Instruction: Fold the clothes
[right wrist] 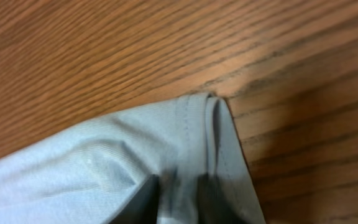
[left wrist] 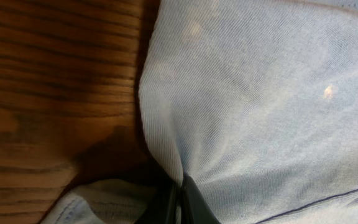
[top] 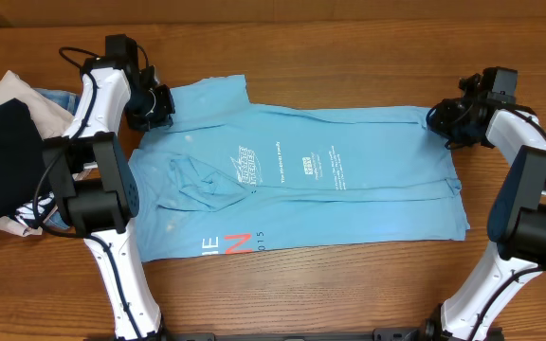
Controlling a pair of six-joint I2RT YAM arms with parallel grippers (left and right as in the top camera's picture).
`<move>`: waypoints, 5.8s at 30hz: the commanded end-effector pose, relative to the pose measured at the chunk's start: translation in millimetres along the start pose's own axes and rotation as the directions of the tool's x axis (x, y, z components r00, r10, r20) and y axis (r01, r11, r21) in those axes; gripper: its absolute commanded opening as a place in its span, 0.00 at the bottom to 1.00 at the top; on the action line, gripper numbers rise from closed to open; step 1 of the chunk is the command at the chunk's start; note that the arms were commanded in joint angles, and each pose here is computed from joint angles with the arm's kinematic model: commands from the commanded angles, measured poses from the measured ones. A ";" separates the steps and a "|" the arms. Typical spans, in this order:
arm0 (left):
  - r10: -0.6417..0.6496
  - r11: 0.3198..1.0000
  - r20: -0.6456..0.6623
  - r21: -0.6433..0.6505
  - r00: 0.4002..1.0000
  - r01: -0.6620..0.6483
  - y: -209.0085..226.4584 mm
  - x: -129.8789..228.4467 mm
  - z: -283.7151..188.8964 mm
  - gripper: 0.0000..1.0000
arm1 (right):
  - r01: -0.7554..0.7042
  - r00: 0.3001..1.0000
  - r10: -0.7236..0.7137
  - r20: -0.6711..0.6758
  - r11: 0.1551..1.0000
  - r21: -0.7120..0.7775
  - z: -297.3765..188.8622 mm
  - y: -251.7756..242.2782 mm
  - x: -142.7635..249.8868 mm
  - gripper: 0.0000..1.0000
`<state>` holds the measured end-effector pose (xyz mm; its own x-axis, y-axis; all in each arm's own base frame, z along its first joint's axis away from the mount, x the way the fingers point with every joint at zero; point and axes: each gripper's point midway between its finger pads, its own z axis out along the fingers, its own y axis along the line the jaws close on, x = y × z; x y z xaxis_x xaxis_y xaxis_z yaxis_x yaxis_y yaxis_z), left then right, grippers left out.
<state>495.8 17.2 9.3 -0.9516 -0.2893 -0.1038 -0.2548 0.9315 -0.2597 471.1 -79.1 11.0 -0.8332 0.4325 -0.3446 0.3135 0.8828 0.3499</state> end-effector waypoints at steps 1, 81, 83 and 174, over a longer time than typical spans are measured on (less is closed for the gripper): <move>0.011 1.000 0.055 -0.005 0.998 -0.010 -8.6 -10.4 -21.8 0.05 | 0.010 1.000 -0.009 0.011 1.000 -0.011 0.0 2.9 -5.8 0.14; 0.008 1.000 0.044 -0.008 0.999 -0.008 -7.5 -7.7 -21.8 0.06 | -0.021 0.998 0.025 -0.054 0.997 0.080 -11.1 -9.7 3.2 0.36; 0.008 1.000 0.043 -0.008 0.999 -0.007 -7.5 -7.4 -21.7 0.06 | -0.022 0.998 0.027 -0.058 0.996 0.081 -6.0 -12.2 7.5 0.36; 0.035 0.999 0.138 -0.018 0.990 -0.032 -17.9 -24.1 -65.3 0.05 | -0.029 0.999 0.025 0.044 0.994 0.102 -13.1 10.9 -19.4 0.41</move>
<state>506.6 24.2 59.4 -0.9357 -0.2913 -0.1992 -0.2414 0.9401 -0.2408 469.9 -74.1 12.4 -0.8302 0.4654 -0.3067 0.3915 0.8786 0.2735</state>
